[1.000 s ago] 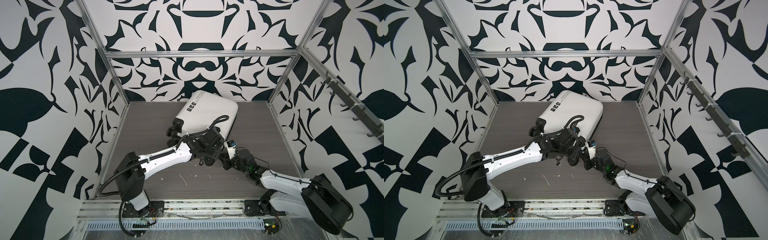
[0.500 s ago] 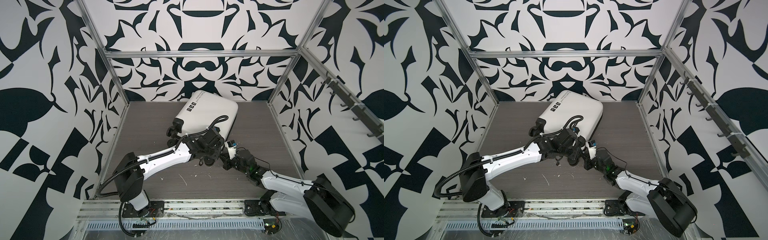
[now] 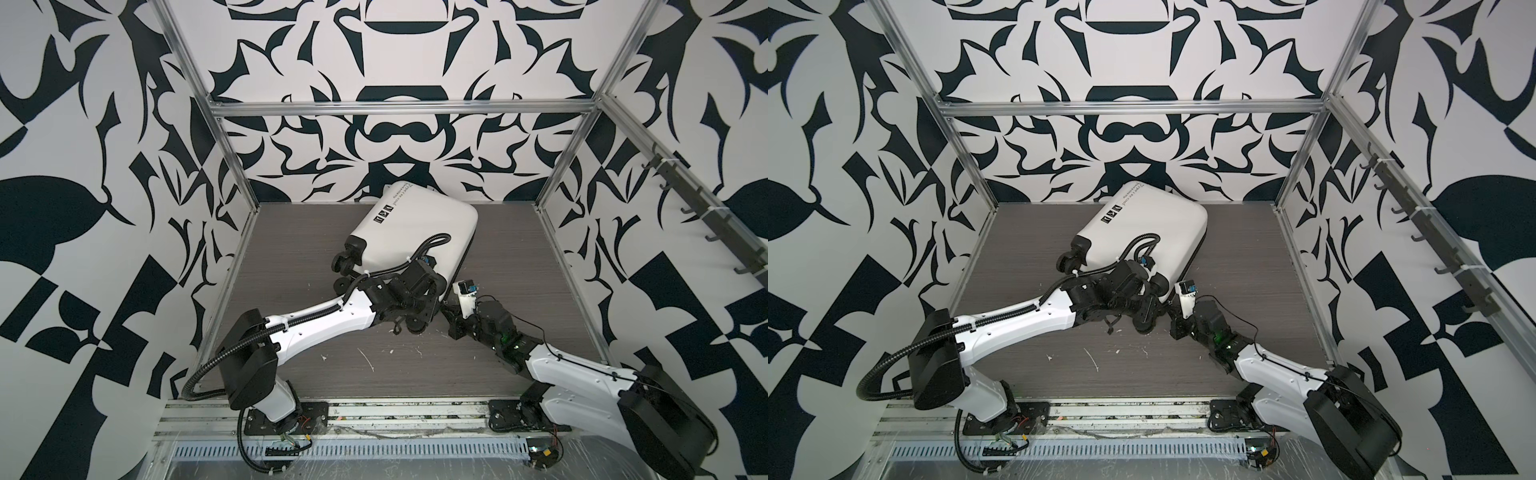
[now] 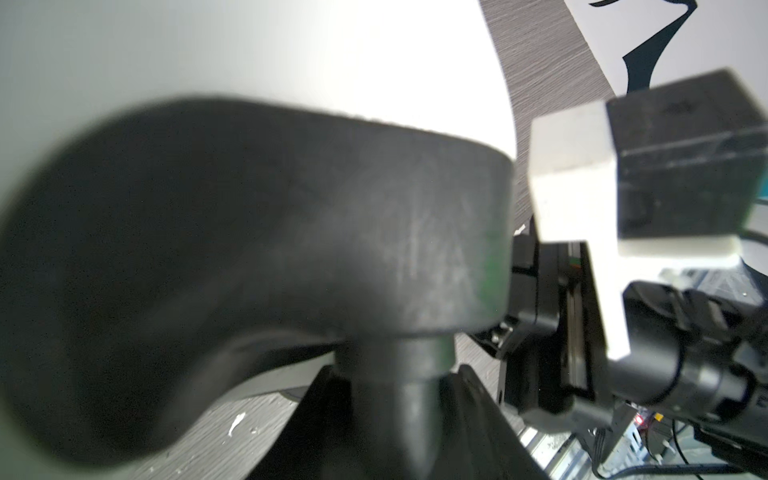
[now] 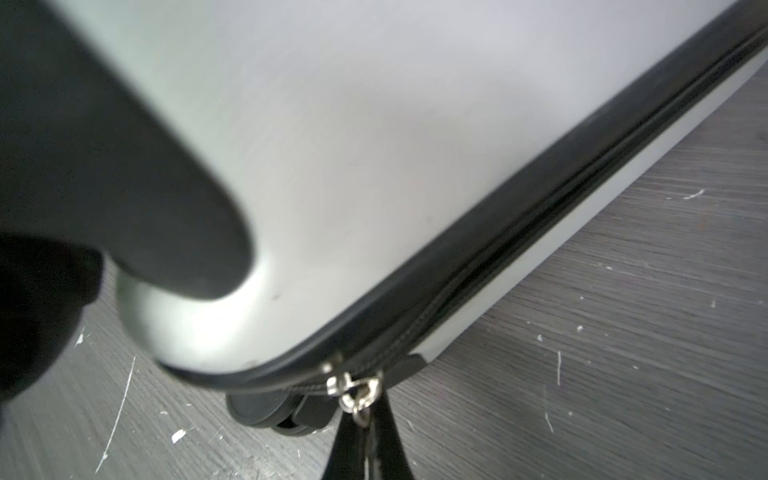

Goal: Pack the luggage

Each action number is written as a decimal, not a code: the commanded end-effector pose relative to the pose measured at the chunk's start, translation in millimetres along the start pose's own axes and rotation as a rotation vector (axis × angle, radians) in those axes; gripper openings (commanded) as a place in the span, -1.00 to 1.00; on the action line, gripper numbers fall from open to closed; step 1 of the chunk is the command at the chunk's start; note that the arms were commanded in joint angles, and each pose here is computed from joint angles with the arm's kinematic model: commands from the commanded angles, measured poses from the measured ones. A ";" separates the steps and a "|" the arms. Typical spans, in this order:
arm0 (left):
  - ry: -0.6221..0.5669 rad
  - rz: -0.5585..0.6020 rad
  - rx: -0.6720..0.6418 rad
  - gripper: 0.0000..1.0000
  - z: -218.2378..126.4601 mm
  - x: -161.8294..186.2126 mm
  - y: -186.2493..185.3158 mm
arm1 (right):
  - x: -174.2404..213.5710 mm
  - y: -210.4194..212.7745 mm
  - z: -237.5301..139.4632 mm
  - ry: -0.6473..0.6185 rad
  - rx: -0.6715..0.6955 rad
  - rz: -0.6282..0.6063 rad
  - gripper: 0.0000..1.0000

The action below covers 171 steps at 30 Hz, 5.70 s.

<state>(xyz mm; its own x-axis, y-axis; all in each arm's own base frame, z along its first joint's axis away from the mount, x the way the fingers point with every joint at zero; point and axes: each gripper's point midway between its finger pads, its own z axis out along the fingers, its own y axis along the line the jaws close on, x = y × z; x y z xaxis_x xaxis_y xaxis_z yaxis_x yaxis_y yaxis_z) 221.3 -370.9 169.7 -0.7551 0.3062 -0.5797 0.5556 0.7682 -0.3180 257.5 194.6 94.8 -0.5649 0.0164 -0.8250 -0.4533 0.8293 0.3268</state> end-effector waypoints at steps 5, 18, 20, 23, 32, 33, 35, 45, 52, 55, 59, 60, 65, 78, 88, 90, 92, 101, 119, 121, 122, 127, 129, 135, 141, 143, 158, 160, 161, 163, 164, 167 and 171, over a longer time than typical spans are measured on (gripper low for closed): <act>0.014 -0.012 -0.004 -1.00 -27.9 12.9 11.7 | -50.5 -35.2 1.1 -0.135 0.187 0.053 -1.00; 0.023 -0.018 0.014 -1.00 -51.7 37.5 21.6 | -78.2 -85.8 4.9 -0.173 0.251 0.203 -1.00; 0.026 -0.014 0.011 -1.00 -55.8 40.2 23.3 | -81.9 -94.3 4.1 -0.181 0.264 0.222 -1.00; 0.040 -0.005 -0.010 -1.00 -59.0 45.9 28.9 | -88.0 -104.1 5.2 -0.186 0.271 0.246 -1.00; 0.011 0.007 -0.087 -1.00 -94.3 60.5 53.6 | -106.8 -122.9 14.9 -0.185 0.291 0.258 -1.00; 0.009 0.008 -0.106 -1.00 -98.5 63.6 58.8 | -109.3 -124.9 16.2 -0.184 0.292 0.257 -1.00; -0.003 0.001 -0.150 -1.00 -107.6 69.6 71.8 | -112.8 -127.3 18.5 -0.180 0.291 0.256 -1.00; -0.079 -0.141 -0.248 -1.00 -139.1 91.5 133.8 | -117.2 -133.5 29.3 -0.157 0.272 0.263 -1.00; -0.070 -0.142 -0.219 -1.00 -134.8 86.7 130.2 | -115.6 -105.7 42.6 -0.104 0.094 0.247 -1.00; -0.079 -0.138 -0.204 -1.00 -133.5 82.4 127.0 | -108.0 -101.6 41.0 -0.073 0.080 0.239 -0.79; -0.098 -0.138 -0.182 0.13 -134.7 77.2 122.7 | -97.3 -101.8 30.5 -0.065 0.104 0.206 -0.31; -0.107 -0.140 -0.176 0.39 -136.1 75.4 121.6 | -95.5 -102.5 27.1 -0.064 0.114 0.198 -0.25; -0.189 -0.161 -0.140 0.68 -150.4 55.9 113.7 | -92.1 -113.3 16.7 -0.050 0.196 0.218 -0.13; -0.357 -0.576 -0.062 0.64 -177.4 28.5 181.4 | -108.6 -148.6 28.1 0.210 0.399 0.521 -0.12; -0.412 -0.842 -0.067 0.57 -152.0 65.2 224.8 | -116.2 -123.6 68.8 0.215 0.085 0.615 -0.16; -0.418 -0.878 -0.057 0.57 -146.0 68.9 231.4 | -117.0 -127.1 72.4 0.205 0.086 0.630 -0.15; -0.420 -0.912 -0.049 0.55 -140.5 72.1 238.4 | -117.7 -131.8 75.0 0.195 0.094 0.652 -0.13; -0.451 -0.989 -0.035 0.53 -128.7 64.8 261.5 | -125.7 -136.9 100.7 0.137 0.004 0.786 -0.11; -0.454 -0.995 -0.003 0.44 -108.2 43.3 281.0 | -143.4 -103.3 122.6 0.048 -0.284 0.831 -0.13; -0.455 -0.991 -0.003 0.44 -107.5 41.6 282.2 | -140.3 -99.1 120.7 0.047 -0.295 0.823 -0.14; -0.453 -0.986 -0.003 0.44 -106.9 40.4 282.9 | -137.5 -97.7 119.2 0.048 -0.296 0.823 -0.14; -0.427 -0.973 0.022 0.43 -100.0 33.5 283.8 | -127.1 -91.3 107.4 0.039 -0.304 0.820 -0.16; -0.419 -0.963 0.027 0.43 -96.8 30.1 285.6 | -123.3 -87.2 101.6 0.035 -0.309 0.815 -0.16; -0.406 -0.947 0.043 0.42 -90.2 18.4 289.5 | -109.8 -73.7 85.2 0.043 -0.312 0.801 -0.17; -0.353 -0.909 0.081 0.41 -72.8 -0.3 285.5 | -91.9 -62.2 61.1 0.053 -0.282 0.773 -0.18; -0.332 -0.892 0.097 0.41 -64.6 -8.5 282.1 | -85.2 -58.9 52.1 0.060 -0.268 0.759 -0.18; -0.194 -0.768 0.275 0.38 10.6 -99.7 259.3 | -10.6 -31.3 -5.5 0.196 -0.124 0.658 -0.18; -0.185 -0.740 0.311 0.38 18.9 -116.0 251.3 | -3.6 -28.9 -11.0 0.198 -0.111 0.653 -0.18; -0.186 -0.727 0.319 0.38 21.8 -122.7 248.7 | -0.6 -27.6 -13.4 0.200 -0.106 0.649 -0.18; -0.192 -0.707 0.330 0.37 25.4 -136.3 244.1 | 7.3 -26.9 -19.5 0.209 -0.089 0.643 -0.18; -0.201 -0.700 0.334 0.37 24.0 -142.7 242.9 | 9.8 -27.7 -22.9 0.210 -0.078 0.638 -0.18; -0.254 -0.682 0.324 0.38 7.8 -159.9 242.5 | 18.0 -37.8 -35.1 0.231 0.018 0.609 -0.14; -0.336 -0.619 0.251 0.44 -39.9 -176.9 243.7 | 13.5 -53.2 -50.5 0.249 0.141 0.555 -0.04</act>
<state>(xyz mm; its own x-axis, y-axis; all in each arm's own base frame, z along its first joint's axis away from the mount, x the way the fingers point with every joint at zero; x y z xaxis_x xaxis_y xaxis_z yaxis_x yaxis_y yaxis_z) 508.0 -202.8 210.6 -0.7882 -0.4335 -0.4369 0.1469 0.5569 -0.8175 254.5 136.4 102.4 -0.8036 0.4161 -0.4256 0.0000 0.7150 0.6991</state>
